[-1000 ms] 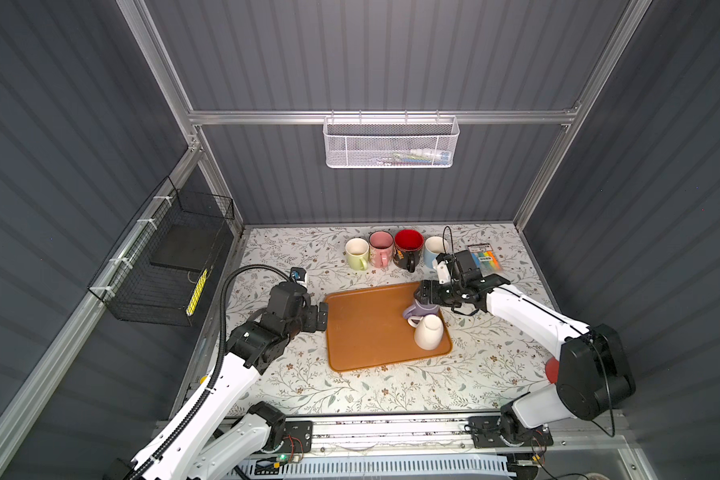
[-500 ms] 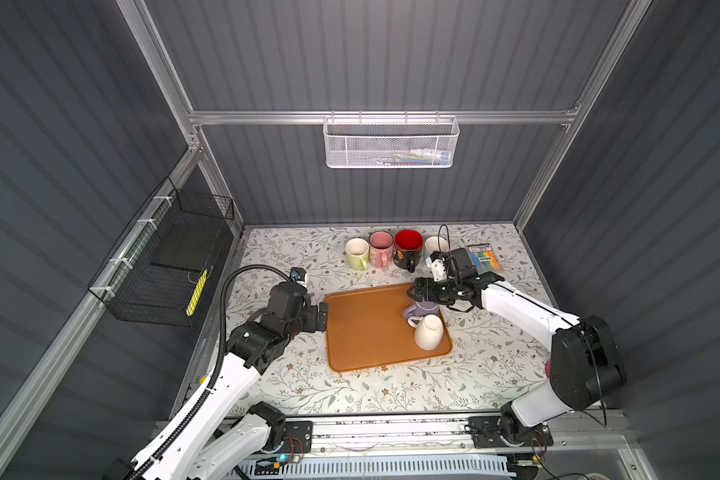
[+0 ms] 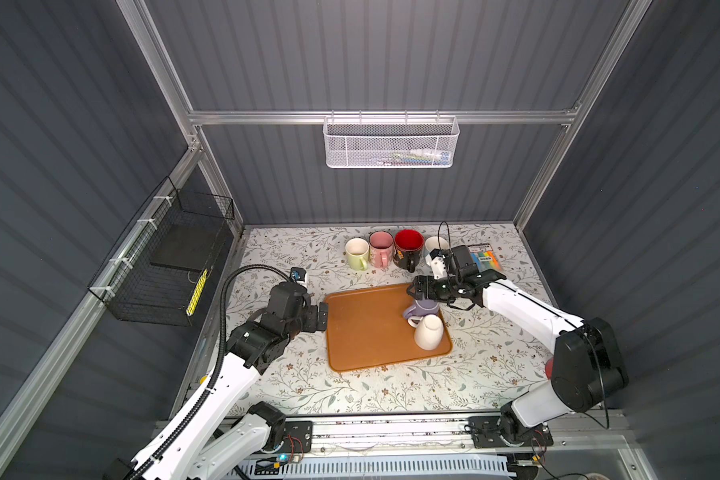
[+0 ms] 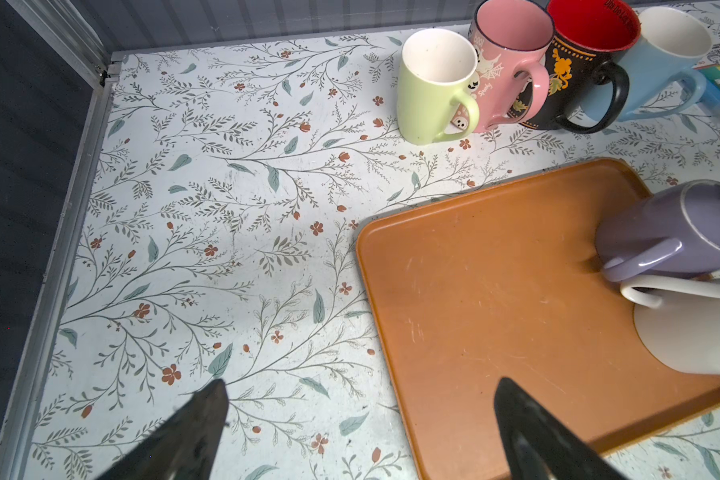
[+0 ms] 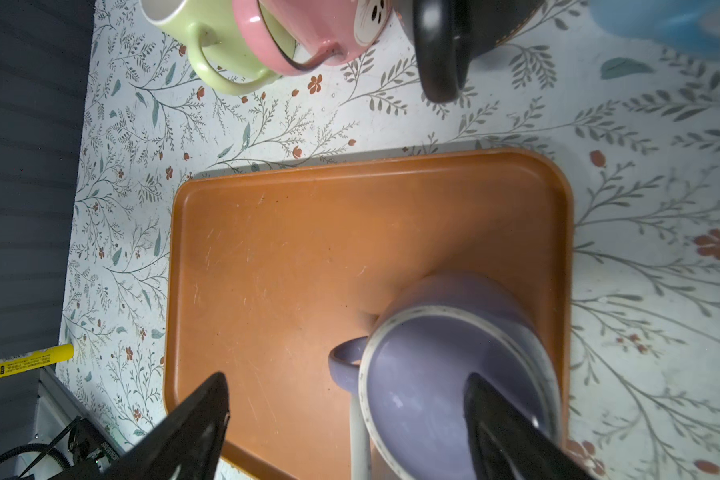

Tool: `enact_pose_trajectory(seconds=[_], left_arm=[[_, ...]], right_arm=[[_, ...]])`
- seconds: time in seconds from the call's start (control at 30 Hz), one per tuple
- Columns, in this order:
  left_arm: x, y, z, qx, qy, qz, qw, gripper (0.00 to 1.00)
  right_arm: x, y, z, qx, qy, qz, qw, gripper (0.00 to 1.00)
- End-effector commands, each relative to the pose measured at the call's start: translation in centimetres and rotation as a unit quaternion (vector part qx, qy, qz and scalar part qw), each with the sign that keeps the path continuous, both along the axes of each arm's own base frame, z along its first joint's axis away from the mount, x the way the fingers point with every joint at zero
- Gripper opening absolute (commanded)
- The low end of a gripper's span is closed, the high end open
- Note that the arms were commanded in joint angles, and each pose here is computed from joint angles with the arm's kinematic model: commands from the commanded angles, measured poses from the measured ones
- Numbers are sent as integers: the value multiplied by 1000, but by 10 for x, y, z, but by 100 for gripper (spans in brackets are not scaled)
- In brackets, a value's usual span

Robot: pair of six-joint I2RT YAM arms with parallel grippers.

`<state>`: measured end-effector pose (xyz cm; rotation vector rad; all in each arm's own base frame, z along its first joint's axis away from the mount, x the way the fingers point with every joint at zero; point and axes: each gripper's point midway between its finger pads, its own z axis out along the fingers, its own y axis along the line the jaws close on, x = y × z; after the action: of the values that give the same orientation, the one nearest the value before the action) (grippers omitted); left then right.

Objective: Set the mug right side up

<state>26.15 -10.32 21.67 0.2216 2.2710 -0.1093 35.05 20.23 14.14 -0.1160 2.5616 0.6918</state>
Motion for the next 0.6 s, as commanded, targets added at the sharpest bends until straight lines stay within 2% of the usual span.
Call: enact_pose_trajectory(seconds=[0.0, 0.13, 0.3, 0.57], left_arm=[[-2, 0, 1, -1, -5, -5, 1000, 100], [-1, -1, 1, -1, -4, -6, 1000, 100], [-1, -2, 0, 0, -2, -7, 1000, 100], [-1, -1, -1, 1, -2, -7, 1000, 100]], right_arm=[[2, -18, 20, -10, -18, -15, 1000, 88], [2, -37, 16, -16, -8, -33, 999, 88], [4, -47, 3, 11, 9, -55, 998, 89], [7, -25, -8, 74, 35, -34, 996, 87]])
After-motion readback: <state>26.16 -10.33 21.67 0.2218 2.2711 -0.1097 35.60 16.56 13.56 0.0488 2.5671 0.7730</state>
